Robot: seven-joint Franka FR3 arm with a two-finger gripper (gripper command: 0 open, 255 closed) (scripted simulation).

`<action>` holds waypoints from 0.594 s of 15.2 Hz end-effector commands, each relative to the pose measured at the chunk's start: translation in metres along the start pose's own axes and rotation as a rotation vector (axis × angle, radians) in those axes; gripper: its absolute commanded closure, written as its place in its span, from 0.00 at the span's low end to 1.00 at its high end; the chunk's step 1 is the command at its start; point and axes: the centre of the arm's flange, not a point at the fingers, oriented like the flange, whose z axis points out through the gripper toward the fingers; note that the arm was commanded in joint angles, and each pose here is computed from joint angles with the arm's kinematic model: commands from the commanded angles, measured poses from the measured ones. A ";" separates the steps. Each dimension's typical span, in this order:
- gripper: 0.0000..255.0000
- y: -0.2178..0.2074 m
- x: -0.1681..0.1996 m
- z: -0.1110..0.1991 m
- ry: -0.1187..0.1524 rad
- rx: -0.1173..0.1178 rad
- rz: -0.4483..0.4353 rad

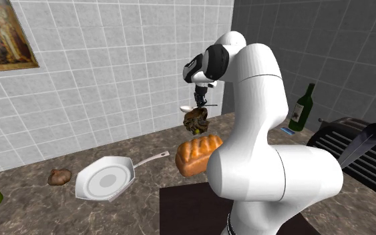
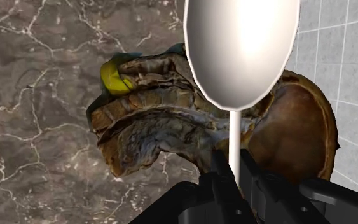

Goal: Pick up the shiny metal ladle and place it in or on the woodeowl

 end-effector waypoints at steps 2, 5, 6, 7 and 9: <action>1.00 0.002 0.001 0.016 0.000 0.000 0.000; 1.00 0.004 0.001 0.032 0.000 0.000 0.000; 1.00 0.004 0.001 0.037 0.000 0.000 0.000; 1.00 0.005 0.001 0.041 0.000 0.000 0.000; 1.00 0.004 0.001 0.041 0.000 0.000 0.000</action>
